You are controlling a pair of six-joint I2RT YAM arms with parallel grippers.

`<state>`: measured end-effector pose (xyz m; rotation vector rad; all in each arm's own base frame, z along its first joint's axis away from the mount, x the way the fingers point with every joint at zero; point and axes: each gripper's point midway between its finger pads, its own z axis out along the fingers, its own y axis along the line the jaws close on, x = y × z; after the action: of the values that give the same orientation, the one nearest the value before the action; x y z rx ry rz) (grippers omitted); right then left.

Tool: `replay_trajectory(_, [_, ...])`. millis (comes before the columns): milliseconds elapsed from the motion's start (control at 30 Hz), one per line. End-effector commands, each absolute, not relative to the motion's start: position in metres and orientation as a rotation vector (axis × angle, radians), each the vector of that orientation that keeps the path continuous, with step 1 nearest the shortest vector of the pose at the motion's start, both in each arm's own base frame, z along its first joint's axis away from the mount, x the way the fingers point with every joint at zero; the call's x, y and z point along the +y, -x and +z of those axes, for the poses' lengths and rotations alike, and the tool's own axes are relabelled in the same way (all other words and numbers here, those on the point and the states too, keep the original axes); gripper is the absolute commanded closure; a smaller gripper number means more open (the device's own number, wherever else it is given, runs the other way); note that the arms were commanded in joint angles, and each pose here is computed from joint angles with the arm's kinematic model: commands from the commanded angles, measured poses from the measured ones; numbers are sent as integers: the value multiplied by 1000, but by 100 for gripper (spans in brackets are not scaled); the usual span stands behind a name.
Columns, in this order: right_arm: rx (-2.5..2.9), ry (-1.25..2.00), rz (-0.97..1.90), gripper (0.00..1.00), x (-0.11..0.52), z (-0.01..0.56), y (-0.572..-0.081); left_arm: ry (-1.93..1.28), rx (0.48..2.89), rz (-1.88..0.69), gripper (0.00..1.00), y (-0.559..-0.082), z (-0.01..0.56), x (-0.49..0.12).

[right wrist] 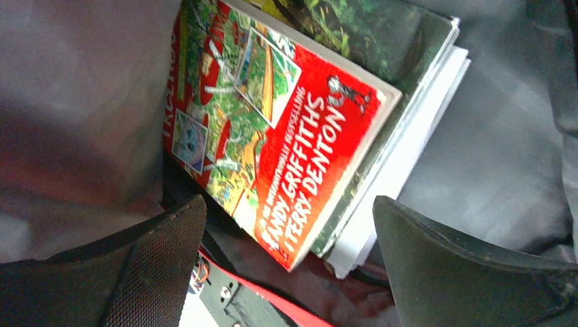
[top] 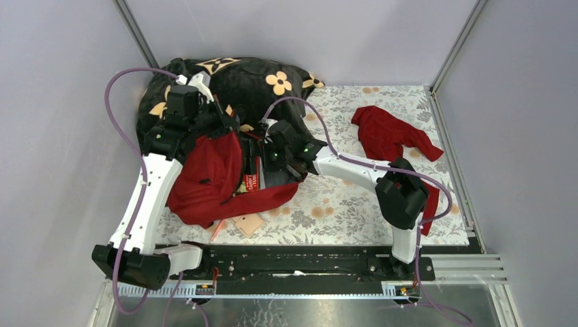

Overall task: Pack the student bag
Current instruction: Place the book in the student bag.

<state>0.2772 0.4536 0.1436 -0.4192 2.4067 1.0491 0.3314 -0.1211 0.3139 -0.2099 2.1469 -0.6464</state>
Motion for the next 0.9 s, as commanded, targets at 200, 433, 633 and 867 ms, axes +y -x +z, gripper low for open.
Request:
replay_trajectory(200, [2264,398,1261,0,414,192,-265,161,2078,-696,100,-339,325,-127])
replay_trajectory(433, [2232,-192,753,0,284,145,-307,88,2174,-869,100,-331,297,-153])
replay_trajectory(633, [2366,-342,252,0,225,101,-324,49,2261,-948,100,-322,265,-166])
replay_trajectory(867, [2408,-364,164,0,236,84,-352,-73,2378,-878,75,-309,230,-223])
